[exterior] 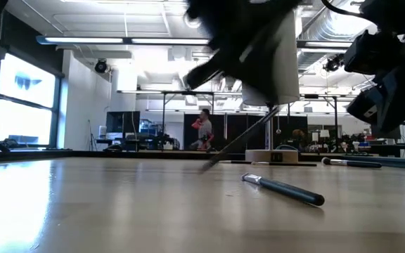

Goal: Put items in baskets/containers
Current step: Put the eyeshadow brush into the transparent organizer

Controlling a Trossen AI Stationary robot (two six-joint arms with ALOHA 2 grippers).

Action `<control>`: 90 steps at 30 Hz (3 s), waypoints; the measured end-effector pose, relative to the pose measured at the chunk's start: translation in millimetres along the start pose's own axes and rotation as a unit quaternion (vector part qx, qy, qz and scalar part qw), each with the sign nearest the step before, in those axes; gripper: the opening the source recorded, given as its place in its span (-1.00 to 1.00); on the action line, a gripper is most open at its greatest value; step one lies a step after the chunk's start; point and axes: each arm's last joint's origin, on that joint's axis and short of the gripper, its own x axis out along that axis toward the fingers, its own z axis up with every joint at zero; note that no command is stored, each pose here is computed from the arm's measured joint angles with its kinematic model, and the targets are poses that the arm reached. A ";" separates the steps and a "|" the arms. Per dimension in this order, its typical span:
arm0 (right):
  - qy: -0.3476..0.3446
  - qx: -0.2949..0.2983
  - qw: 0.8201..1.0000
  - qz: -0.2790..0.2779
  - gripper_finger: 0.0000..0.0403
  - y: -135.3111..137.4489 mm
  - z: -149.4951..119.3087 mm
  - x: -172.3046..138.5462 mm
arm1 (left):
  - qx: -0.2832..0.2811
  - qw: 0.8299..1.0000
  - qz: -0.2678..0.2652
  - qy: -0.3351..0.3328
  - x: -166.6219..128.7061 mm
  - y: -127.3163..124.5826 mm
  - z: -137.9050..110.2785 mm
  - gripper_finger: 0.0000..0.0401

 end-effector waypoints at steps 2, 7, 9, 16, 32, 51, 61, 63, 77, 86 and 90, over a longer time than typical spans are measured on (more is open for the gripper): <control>-0.006 0.000 1.000 -0.002 -1.00 0.2 1.1 0.4 | 0.025 0.996 -0.066 -0.054 -4.7 -14.9 11.0 -1.00; -0.005 0.011 1.000 0.000 -1.00 0.4 1.9 3.3 | 0.095 0.979 -0.132 -0.122 -4.1 -23.3 28.7 -1.00; -0.008 0.026 1.000 -0.001 -1.00 1.1 2.3 3.6 | 0.110 0.969 -0.163 -0.152 -6.3 -26.1 38.5 -1.00; -0.034 0.076 0.996 -0.011 -1.00 4.9 3.8 3.8 | 0.195 0.911 -0.261 -0.252 -34.7 -33.7 71.5 -1.00; -0.114 0.187 0.975 -0.027 -1.00 18.4 6.3 3.6 | 0.239 0.885 -0.322 -0.236 -62.7 34.7 24.8 -1.00; -0.184 0.282 0.940 -0.063 -1.00 17.1 10.7 6.4 | 0.280 0.877 -0.306 -0.244 -197.0 138.1 -77.5 -1.00; -0.224 0.301 0.926 -0.043 -1.00 21.9 21.3 32.2 | 0.249 0.884 -0.308 -0.247 -221.6 176.1 -115.9 -1.00; -0.220 0.312 0.923 -0.044 -1.00 21.1 20.7 38.7 | 0.238 0.887 -0.315 -0.238 -223.5 182.4 -125.3 -1.00; -0.203 0.309 0.927 -0.054 -1.00 27.0 30.7 54.4 | 0.161 0.915 -0.258 -0.266 -254.6 196.4 -176.5 -1.00; -0.212 0.309 0.925 -0.060 -1.00 26.8 31.5 54.1 | 0.134 0.907 -0.273 -0.293 -266.6 185.1 -209.1 -1.00; -0.216 0.309 0.924 -0.059 -1.00 27.1 32.1 53.9 | 0.131 0.904 -0.279 -0.297 -267.6 177.9 -221.8 -1.00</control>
